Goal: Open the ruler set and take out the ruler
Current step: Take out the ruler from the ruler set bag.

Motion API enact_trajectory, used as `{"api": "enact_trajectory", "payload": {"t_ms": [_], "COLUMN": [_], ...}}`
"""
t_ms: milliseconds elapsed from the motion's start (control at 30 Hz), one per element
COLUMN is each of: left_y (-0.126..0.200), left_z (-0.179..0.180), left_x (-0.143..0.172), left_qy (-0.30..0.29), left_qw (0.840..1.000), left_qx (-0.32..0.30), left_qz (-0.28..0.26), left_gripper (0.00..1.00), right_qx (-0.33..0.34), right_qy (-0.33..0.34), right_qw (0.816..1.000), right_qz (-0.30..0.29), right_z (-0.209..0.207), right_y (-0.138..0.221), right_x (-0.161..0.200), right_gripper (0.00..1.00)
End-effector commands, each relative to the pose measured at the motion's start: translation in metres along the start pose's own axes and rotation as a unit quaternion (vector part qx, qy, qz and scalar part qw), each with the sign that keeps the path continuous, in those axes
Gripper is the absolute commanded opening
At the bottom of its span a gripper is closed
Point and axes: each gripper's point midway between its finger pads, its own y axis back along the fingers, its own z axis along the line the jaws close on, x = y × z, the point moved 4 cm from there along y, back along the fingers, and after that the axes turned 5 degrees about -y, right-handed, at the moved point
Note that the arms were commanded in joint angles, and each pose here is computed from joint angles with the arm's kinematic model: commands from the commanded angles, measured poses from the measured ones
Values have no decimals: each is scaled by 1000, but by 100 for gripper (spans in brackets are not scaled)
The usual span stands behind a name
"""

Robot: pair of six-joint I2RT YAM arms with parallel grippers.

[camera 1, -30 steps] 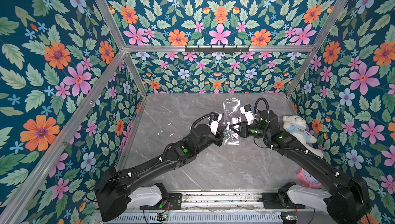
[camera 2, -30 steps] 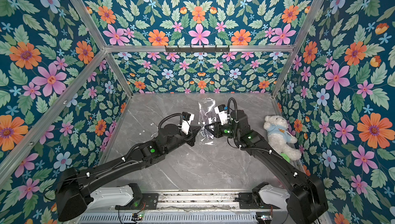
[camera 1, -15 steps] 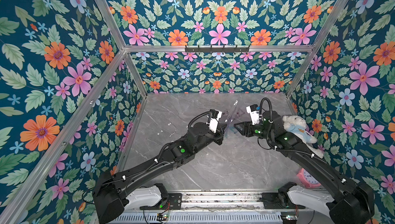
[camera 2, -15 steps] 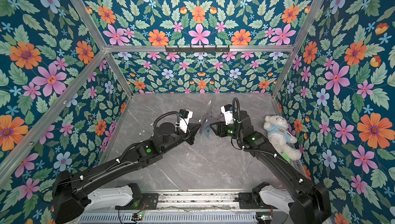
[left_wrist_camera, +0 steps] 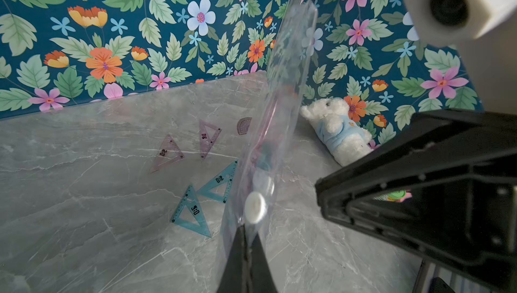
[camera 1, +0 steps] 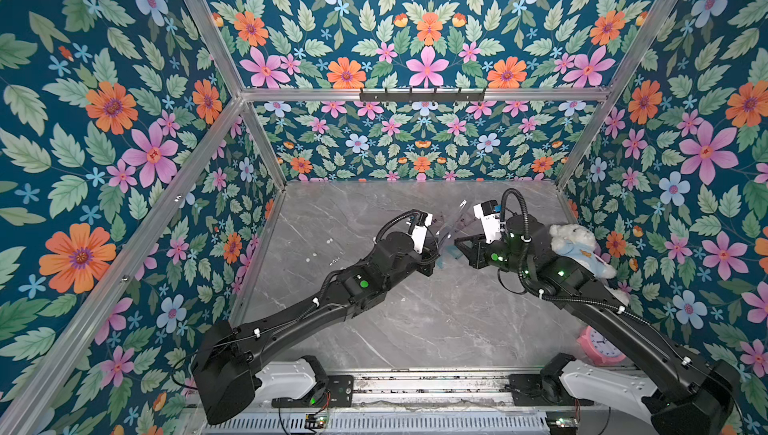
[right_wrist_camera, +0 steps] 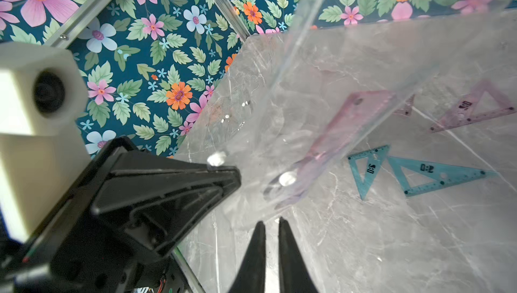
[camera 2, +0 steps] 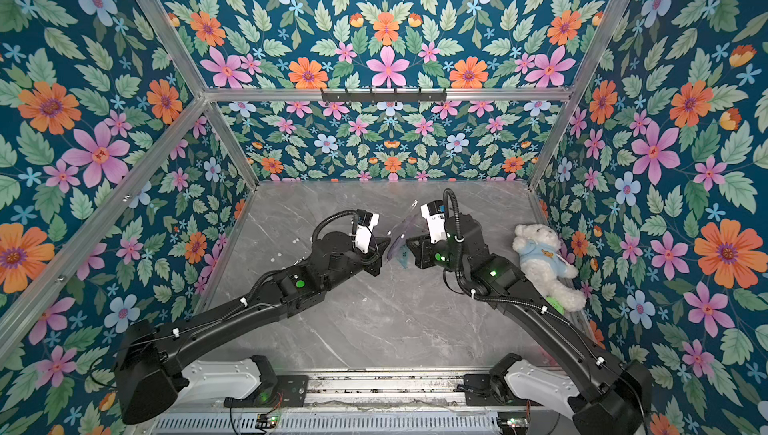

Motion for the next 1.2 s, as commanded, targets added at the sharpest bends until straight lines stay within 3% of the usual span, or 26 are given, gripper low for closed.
{"api": "enact_trajectory", "payload": {"t_ms": [0,200,367,633,1167], "left_y": [-3,-9,-9,-11,-26], "left_z": [-1,0,1,3,-1], "left_x": [-5,0,-2,-7,-7], "left_qy": [3,-1,-3,-8,1], "left_qw": [1000,1000,1000,1000,1000], "left_qx": [2,1,1,1,31], "left_qz": [-8,0,-4,-6,-3], "left_gripper": [0,0,0,0,0], "right_qx": [-2,14,72,121,119], "right_qy": [-15,-14,-6,-6,-33], "right_qw": [1000,999,997,992,991], "right_qz": [-20,-28,-23,-29,-43], "right_z": [4,2,-14,-35,-51], "right_y": [-9,-22,-34,-41,-47], "right_x": [-12,-23,-27,-29,-38], "right_gripper": [8,8,8,21,30]}}
